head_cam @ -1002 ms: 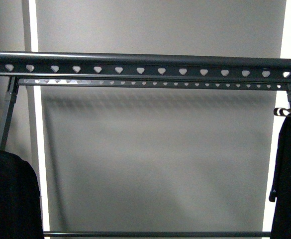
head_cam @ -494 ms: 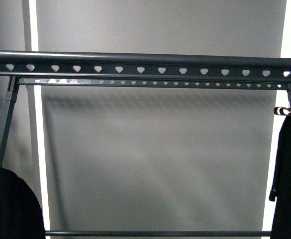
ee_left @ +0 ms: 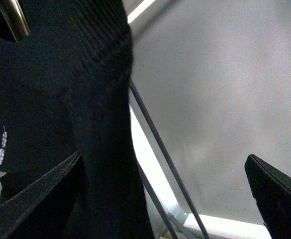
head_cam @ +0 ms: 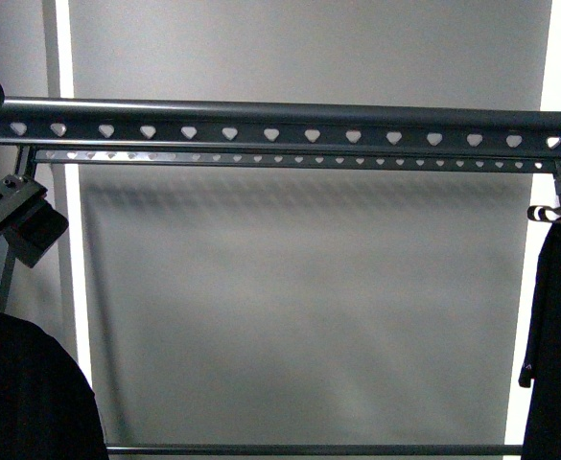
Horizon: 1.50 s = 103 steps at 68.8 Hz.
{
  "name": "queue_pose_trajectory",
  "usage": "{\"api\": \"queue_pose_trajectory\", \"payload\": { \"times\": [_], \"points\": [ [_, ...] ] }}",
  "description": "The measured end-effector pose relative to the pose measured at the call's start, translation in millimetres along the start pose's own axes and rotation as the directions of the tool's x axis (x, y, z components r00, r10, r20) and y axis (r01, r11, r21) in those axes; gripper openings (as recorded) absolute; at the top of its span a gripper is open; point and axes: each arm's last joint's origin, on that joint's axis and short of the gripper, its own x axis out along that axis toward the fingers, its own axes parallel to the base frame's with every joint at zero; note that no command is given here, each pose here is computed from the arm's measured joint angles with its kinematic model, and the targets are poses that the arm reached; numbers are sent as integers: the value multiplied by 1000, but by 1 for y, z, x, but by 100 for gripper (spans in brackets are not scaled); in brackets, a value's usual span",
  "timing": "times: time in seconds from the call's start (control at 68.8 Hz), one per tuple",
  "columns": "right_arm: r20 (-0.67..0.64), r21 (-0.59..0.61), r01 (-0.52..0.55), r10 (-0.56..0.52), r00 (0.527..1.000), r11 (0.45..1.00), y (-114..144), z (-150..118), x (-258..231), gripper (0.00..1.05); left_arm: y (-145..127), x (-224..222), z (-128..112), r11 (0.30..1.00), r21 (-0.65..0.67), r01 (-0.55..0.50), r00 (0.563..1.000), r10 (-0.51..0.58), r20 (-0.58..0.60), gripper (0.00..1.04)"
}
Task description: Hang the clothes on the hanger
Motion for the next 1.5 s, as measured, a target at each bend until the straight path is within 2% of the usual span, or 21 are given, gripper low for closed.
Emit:
{"api": "queue_pose_trajectory", "payload": {
  "times": [0.145,0.334,0.436,0.61,0.697,0.814,0.93,1.017,1.09,1.177,1.264,1.322,1.366,1.38,1.395,1.424,1.467,1.496],
  "points": [
    [0,0,0,0,1000,1000,0,0,0,97,-3,14,-1,1000,3,-15,1000,15,14,98],
    [0,0,0,0,1000,1000,0,0,0,97,-19,36,0,1000,11,-9,999,9,32,98],
    [0,0,0,0,1000,1000,0,0,0,97,-29,46,3,999,30,-19,998,17,55,77],
    [0,0,0,0,1000,1000,0,0,0,97,-30,47,6,998,57,-27,998,23,66,51],
    [0,0,0,0,1000,1000,0,0,0,97,-25,44,5,997,77,-28,998,23,59,31],
    [0,0,0,0,1000,1000,0,0,0,97,-17,37,2,996,87,-23,999,19,45,15],
    [0,0,0,0,1000,1000,0,0,0,97,-7,25,1,997,80,8,1000,-9,17,5],
    [0,0,0,0,1000,1000,0,0,0,97,3,4,0,990,125,59,998,-57,-23,4],
    [0,0,0,0,1000,1000,0,0,0,97,10,-24,2,971,191,144,988,-129,-89,4],
    [0,0,0,0,1000,1000,0,0,0,97,11,-54,5,914,294,280,953,-230,-195,4],
    [0,0,0,0,1000,1000,0,0,0,97,12,-80,7,797,412,442,887,-320,-333,4],
    [0,0,0,0,1000,1000,0,0,0,97,16,-96,9,652,463,601,789,-391,-473,4],
    [0,0,0,0,1000,1000,0,0,0,97,17,-100,9,579,476,662,740,-404,-537,4],
    [0,0,0,0,1000,1000,0,0,0,97,18,-101,10,531,492,690,716,-401,-572,4],
    [0,0,0,0,1000,1000,0,0,0,97,18,-102,10,519,489,701,704,-397,-589,4],
    [0,0,0,0,1000,1000,0,0,0,97,18,-102,12,447,510,734,673,-387,-630,4],
    [0,0,0,0,1000,1000,0,0,0,97,18,-102,14,394,524,755,653,-373,-659,4],
    [0,0,0,0,1000,1000,0,0,0,97,17,-100,16,331,545,770,637,-357,-683,4]
  ]
}}
